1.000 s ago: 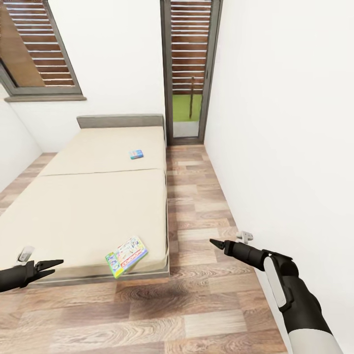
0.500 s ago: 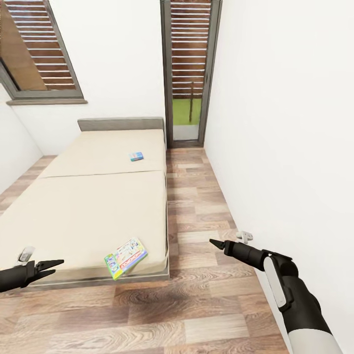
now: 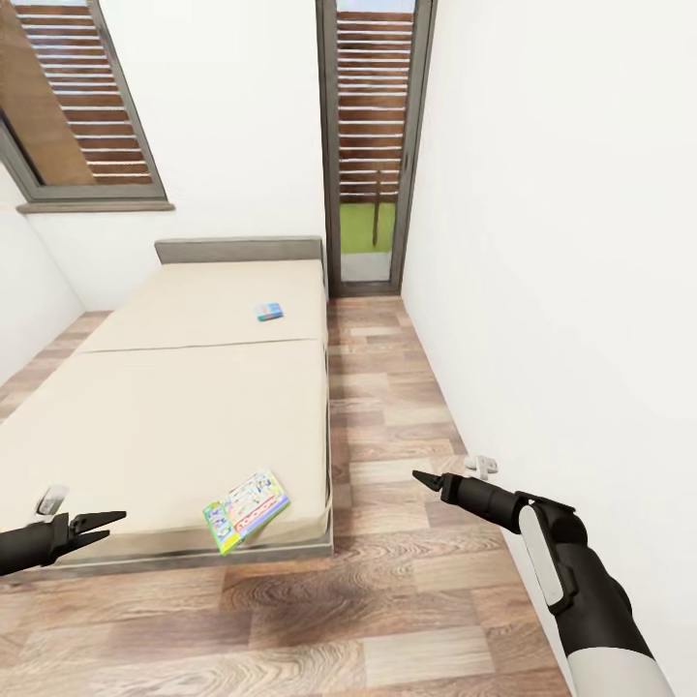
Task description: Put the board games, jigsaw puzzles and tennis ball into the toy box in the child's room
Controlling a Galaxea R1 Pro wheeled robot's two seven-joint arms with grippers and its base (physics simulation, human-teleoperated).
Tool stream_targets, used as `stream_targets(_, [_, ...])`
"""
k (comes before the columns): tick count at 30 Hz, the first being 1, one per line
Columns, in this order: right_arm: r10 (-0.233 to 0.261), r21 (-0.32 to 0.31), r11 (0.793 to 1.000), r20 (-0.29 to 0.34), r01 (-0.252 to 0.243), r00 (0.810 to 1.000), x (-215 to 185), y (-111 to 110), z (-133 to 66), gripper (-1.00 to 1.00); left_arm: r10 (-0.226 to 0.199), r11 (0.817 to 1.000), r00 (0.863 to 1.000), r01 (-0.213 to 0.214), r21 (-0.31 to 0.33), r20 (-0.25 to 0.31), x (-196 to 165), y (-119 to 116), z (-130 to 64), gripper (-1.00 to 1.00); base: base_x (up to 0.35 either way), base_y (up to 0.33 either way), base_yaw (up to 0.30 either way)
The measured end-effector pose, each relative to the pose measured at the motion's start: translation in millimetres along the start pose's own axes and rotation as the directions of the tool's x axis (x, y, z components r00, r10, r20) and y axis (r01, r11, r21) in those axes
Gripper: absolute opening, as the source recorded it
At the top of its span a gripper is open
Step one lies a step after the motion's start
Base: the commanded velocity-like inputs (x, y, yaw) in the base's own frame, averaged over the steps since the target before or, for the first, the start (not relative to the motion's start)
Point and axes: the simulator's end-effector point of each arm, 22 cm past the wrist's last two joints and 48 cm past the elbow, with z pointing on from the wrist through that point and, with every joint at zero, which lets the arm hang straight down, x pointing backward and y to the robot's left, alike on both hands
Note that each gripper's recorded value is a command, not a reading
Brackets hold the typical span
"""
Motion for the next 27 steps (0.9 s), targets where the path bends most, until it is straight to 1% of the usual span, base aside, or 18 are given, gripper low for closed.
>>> stream_targets(27, [-0.026, -0.013, 1.000, 0.035, 0.027, 0.999, 11, -12, 12.0, 1.00, 0.031, 0.999, 0.999, -0.032, 0.022, 0.031, 7, 17, 15.6, 1.00, 0.000, 0.000, 0.000])
